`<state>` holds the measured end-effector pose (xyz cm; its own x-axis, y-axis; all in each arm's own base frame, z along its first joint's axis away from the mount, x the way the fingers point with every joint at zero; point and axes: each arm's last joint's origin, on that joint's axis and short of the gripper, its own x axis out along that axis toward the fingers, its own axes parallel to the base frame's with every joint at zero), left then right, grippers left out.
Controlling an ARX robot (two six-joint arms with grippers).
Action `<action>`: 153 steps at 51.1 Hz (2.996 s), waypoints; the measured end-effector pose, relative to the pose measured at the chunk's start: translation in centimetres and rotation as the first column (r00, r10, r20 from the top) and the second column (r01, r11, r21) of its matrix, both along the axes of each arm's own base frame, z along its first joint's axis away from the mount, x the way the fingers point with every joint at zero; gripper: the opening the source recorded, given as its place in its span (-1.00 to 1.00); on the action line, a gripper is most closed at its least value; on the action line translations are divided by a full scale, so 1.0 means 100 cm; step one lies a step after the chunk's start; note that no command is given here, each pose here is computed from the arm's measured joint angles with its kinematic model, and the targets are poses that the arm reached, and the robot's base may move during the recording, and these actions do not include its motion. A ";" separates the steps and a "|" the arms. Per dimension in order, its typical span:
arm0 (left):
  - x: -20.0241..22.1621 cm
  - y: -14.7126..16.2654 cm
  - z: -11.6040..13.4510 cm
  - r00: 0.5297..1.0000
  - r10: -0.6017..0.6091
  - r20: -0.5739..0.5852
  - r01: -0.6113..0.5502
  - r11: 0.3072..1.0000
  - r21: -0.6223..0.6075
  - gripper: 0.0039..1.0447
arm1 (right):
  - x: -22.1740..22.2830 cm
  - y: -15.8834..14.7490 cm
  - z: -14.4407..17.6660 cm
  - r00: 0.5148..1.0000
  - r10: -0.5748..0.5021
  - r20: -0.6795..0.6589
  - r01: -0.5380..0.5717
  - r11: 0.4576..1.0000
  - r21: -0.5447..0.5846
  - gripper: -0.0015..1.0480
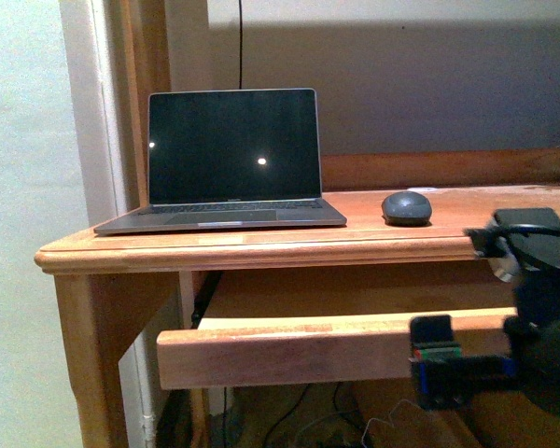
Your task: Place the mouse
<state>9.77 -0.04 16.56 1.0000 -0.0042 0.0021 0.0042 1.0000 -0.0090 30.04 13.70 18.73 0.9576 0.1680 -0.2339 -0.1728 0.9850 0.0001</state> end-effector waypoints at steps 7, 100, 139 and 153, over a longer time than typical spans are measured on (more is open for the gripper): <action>0.000 0.000 0.000 1.000 0.000 0.000 0.000 1.000 0.000 0.86 | 0.026 0.020 0.009 1.000 -0.006 0.023 0.006 1.000 -0.018 0.86; 0.000 0.000 0.000 1.000 0.000 0.000 0.000 1.000 0.000 0.86 | 0.068 0.091 -0.012 0.999 -0.048 -0.015 0.047 0.998 -0.050 0.86; 0.000 0.000 0.000 1.000 0.000 0.000 0.000 1.000 0.000 0.86 | -0.094 -0.045 0.042 0.996 0.081 -0.041 -0.071 0.975 0.212 0.86; 0.000 0.000 0.000 1.000 0.000 0.000 0.000 1.000 0.000 0.86 | -0.196 -0.095 0.022 0.997 0.065 -0.033 -0.052 0.950 0.307 0.86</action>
<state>9.77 -0.04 16.56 1.0000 -0.0046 0.0021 0.0046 0.9999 -0.0090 10.40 4.20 20.95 0.9343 0.2932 -0.2025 -0.2235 0.9247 0.3081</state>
